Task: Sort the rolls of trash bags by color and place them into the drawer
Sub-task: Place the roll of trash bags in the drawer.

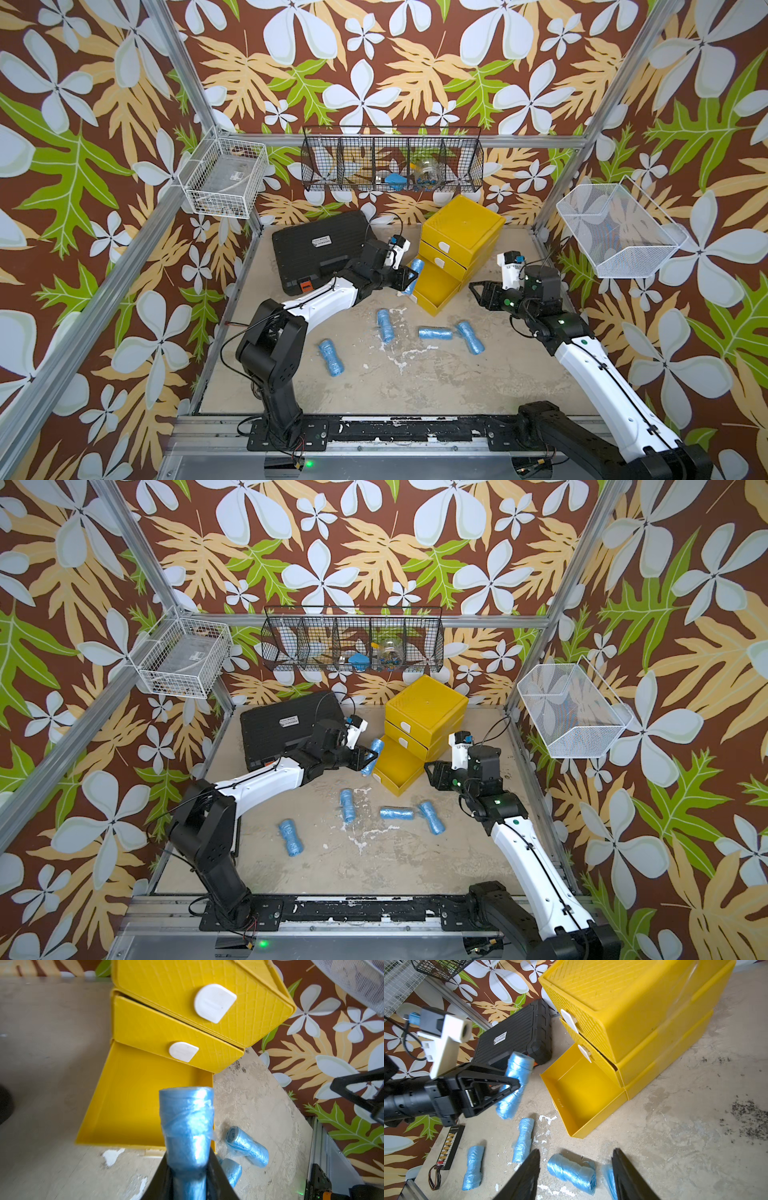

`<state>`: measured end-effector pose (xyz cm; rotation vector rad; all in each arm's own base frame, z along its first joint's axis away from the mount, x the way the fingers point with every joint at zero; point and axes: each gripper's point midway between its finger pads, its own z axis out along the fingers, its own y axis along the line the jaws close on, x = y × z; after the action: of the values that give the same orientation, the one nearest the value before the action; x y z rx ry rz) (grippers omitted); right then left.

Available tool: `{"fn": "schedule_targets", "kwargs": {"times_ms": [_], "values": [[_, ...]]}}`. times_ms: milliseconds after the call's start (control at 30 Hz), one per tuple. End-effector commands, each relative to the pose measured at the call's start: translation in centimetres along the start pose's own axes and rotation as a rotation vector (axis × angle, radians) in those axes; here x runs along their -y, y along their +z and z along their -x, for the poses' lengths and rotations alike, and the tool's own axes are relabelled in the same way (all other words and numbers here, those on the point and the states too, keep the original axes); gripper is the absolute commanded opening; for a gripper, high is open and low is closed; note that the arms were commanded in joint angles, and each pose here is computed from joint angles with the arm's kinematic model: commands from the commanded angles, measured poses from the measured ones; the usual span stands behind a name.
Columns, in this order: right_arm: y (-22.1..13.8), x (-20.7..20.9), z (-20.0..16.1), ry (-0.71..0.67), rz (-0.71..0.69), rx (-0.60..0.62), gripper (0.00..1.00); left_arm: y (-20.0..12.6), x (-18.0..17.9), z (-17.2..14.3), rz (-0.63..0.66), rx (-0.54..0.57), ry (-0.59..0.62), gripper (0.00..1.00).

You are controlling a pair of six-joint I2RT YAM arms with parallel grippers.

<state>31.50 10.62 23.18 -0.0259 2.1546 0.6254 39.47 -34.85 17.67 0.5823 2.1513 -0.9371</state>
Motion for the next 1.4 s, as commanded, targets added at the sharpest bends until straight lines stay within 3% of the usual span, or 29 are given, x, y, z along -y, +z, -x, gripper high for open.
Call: {"fn": "schedule_targets", "kwargs": {"times_ms": [0, 133, 333, 600, 933, 967, 1100, 1367], "values": [[-0.3, -0.4, 0.0, -0.008, 0.016, -0.004, 0.57, 2.0, 2.3, 0.3, -0.057, -0.008, 0.108, 0.25], [-0.7, -0.5, -0.2, -0.006, 0.022, -0.007, 0.57, 4.7, 3.8, -0.2, -0.06, -0.023, 0.18, 0.25], [-1.5, -0.8, 0.1, -0.015, 0.021, -0.001, 0.57, 7.6, 2.8, -1.1, 0.054, -0.027, 0.259, 0.25], [-1.9, -0.8, -0.2, -0.014, 0.019, -0.006, 0.58, 9.2, 2.2, -0.6, 0.08, -0.012, 0.255, 0.26], [-1.9, -0.8, 0.1, -0.021, 0.011, -0.002, 0.58, 10.6, 1.5, -3.5, 0.081, -0.072, 0.231, 0.28], [-1.8, -0.8, 0.0, -0.019, 0.014, -0.005, 0.58, 10.5, 1.5, -3.6, 0.081, -0.073, 0.227, 0.3], [-1.7, -0.9, 0.0, -0.015, 0.02, -0.007, 0.58, 10.2, 1.5, -3.5, 0.083, -0.065, 0.216, 0.58], [-1.7, -1.1, 0.4, -0.02, 0.029, 0.002, 0.58, 8.2, 2.7, -1.5, 0.081, -0.006, 0.166, 0.62]]}}
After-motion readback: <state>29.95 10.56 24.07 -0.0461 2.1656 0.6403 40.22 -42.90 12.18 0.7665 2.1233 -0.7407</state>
